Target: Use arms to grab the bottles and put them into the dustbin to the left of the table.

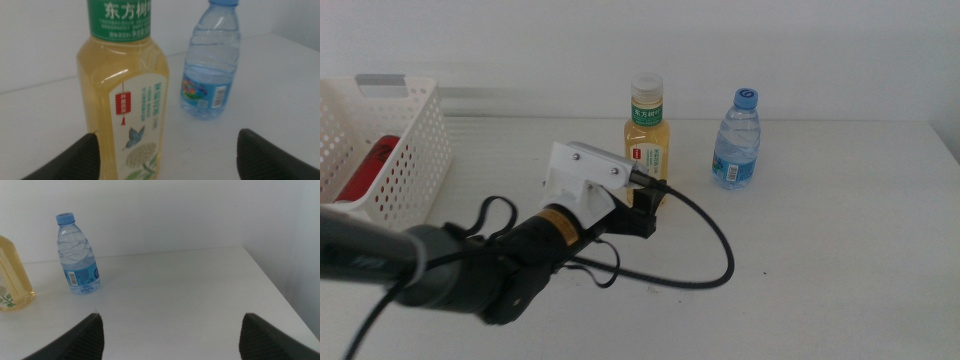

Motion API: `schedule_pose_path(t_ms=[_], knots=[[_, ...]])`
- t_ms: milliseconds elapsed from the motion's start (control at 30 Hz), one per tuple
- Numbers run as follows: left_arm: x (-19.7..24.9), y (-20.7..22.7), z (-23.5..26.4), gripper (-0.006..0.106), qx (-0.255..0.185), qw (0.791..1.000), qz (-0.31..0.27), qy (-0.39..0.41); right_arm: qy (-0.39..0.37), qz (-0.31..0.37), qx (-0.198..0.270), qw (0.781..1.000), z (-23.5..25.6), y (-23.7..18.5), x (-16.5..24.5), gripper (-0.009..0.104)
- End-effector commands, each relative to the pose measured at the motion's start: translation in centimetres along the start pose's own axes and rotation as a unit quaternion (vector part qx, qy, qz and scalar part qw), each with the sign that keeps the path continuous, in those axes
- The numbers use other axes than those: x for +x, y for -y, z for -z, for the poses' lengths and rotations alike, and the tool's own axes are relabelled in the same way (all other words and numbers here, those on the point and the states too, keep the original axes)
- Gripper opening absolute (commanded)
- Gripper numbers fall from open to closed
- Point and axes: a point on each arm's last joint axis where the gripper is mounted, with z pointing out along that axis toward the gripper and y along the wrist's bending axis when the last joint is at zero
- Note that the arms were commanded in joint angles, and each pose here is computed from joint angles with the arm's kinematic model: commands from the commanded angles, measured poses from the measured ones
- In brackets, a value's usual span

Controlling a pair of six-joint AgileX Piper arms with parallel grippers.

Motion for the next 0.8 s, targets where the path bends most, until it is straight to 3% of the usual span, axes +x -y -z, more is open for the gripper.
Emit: schedule_pose_path(t_ms=[0, 367, 767], knots=[[0.4, -0.2, -1.5, 0.094, -0.007, 1.000, 0.010, 0.002, 0.005, 0.007, 0.003, 1.000, 0.0, 0.0, 0.0, 0.088], [2.0, -1.0, -5.7, 0.094, -0.026, 0.999, 0.021, -0.011, 0.005, 0.007, 0.003, 1.000, 0.0, 0.0, 0.0, 0.088], [1.5, -1.6, -7.2, 0.094, -0.047, 0.999, 0.017, 0.006, 0.005, 0.007, 0.003, 1.000, 0.0, 0.0, 0.0, 0.088]])
